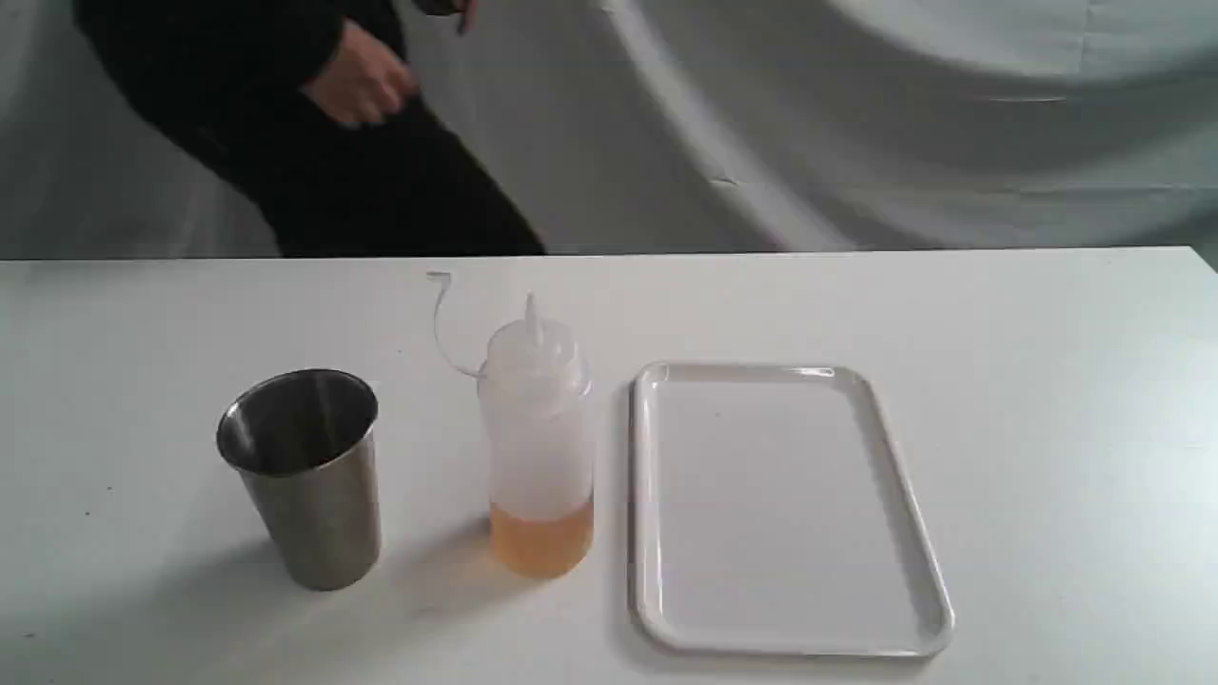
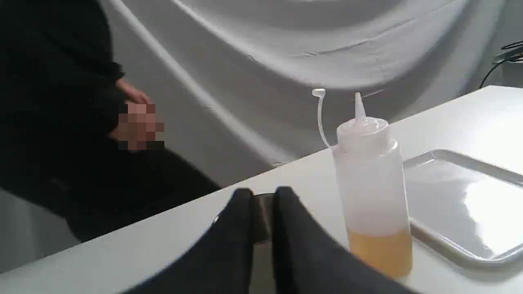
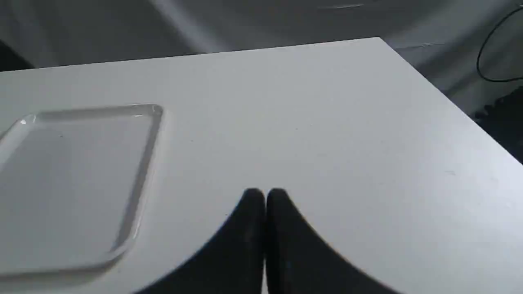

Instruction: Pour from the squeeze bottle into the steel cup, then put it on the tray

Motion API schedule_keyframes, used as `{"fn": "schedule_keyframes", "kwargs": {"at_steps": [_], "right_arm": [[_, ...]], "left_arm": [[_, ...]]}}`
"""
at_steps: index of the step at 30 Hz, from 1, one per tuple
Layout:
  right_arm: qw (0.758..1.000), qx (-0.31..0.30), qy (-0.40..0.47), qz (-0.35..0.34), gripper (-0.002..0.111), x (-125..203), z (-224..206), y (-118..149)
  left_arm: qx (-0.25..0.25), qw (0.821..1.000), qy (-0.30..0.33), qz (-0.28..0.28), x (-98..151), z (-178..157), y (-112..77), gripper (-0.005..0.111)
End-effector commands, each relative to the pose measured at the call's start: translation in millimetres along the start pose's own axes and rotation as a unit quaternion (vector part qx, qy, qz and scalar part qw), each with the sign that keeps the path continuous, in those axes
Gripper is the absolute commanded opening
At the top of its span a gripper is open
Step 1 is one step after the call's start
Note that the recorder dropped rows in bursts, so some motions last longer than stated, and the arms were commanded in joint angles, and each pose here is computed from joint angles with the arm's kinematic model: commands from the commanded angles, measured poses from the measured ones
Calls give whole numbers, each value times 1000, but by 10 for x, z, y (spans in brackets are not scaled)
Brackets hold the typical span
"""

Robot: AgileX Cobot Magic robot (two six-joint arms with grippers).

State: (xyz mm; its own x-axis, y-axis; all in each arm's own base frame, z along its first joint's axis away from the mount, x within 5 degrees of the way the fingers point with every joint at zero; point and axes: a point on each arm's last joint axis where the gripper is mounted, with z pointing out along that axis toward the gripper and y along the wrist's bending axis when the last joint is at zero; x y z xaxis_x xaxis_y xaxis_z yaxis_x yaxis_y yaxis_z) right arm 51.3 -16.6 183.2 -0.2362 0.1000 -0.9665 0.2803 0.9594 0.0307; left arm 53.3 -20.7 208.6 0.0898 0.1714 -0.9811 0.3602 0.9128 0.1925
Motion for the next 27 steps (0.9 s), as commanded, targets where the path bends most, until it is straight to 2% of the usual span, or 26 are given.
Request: {"fn": "schedule_keyframes", "kwargs": {"at_steps": [1, 20, 27], "right_arm": [[1000, 3, -4, -7, 0, 4, 0, -4], [1000, 3, -4, -7, 0, 4, 0, -4], [999, 4, -40, -34, 0, -62, -3, -4]], "left_arm": [[0, 1000, 2, -2, 14, 4, -3, 8], [0, 1000, 2, -2, 14, 4, -3, 8], [0, 1000, 2, -2, 14, 4, -3, 8]]}}
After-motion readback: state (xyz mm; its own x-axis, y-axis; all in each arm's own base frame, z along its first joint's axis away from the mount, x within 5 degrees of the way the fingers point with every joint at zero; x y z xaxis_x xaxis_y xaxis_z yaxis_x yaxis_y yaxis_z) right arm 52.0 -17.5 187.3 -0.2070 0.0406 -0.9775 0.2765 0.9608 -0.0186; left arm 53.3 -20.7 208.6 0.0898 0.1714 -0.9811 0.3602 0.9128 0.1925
